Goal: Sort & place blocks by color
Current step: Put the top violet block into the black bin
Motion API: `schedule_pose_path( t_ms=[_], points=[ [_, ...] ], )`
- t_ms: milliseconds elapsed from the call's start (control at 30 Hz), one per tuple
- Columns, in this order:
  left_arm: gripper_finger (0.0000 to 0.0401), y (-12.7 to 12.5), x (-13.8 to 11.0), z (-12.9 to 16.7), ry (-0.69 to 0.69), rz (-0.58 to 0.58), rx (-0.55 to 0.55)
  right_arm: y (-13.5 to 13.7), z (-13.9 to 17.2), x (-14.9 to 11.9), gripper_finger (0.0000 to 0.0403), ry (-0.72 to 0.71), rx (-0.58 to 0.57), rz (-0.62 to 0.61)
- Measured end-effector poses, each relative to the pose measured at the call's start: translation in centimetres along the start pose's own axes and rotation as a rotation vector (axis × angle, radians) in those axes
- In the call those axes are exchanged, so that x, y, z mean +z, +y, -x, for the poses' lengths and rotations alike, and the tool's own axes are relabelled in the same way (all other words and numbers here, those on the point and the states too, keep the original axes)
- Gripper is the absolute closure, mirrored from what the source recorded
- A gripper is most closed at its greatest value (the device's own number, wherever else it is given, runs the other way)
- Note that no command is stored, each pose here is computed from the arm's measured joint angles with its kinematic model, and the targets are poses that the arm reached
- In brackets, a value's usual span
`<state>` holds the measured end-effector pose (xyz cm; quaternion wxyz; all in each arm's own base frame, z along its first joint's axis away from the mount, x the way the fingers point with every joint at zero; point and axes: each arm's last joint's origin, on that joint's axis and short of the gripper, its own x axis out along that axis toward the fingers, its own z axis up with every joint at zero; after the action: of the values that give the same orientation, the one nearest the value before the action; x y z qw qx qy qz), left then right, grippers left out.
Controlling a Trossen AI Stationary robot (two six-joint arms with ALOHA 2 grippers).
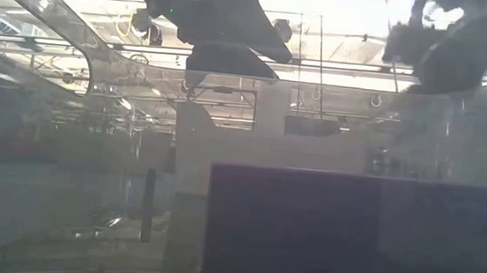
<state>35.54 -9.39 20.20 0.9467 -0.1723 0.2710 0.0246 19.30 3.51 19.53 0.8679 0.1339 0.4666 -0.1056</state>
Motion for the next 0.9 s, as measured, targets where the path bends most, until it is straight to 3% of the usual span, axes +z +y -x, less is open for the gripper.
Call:
schedule_pose_path(
  t_ms=[233, 567, 733, 900],
  points=[
    [0.0242, 0.0, 0.0, 0.0, -0.001, 0.001, 0.0, -0.7, -2.4, -2.6, 0.0149, 0.192, -0.04, -0.079],
    [0.0242, 0.0, 0.0, 0.0, -0.001, 0.008, -0.001, -1.4, -4.5, -4.1, 0.0156, 0.276, -0.15, 0.003],
    [0.0242, 0.0, 0.0, 0.0, -0.001, 0.005, -0.001, -1.3, -5.1, -4.2, 0.0207, 0.303, -0.164, 0.011],
    [0.0242, 0.0, 0.0, 0.0, -0.001, 0.005, 0.0, -1.2, -5.1, -4.1, 0.0296, 0.283, -0.149, 0.008]
  ],
)
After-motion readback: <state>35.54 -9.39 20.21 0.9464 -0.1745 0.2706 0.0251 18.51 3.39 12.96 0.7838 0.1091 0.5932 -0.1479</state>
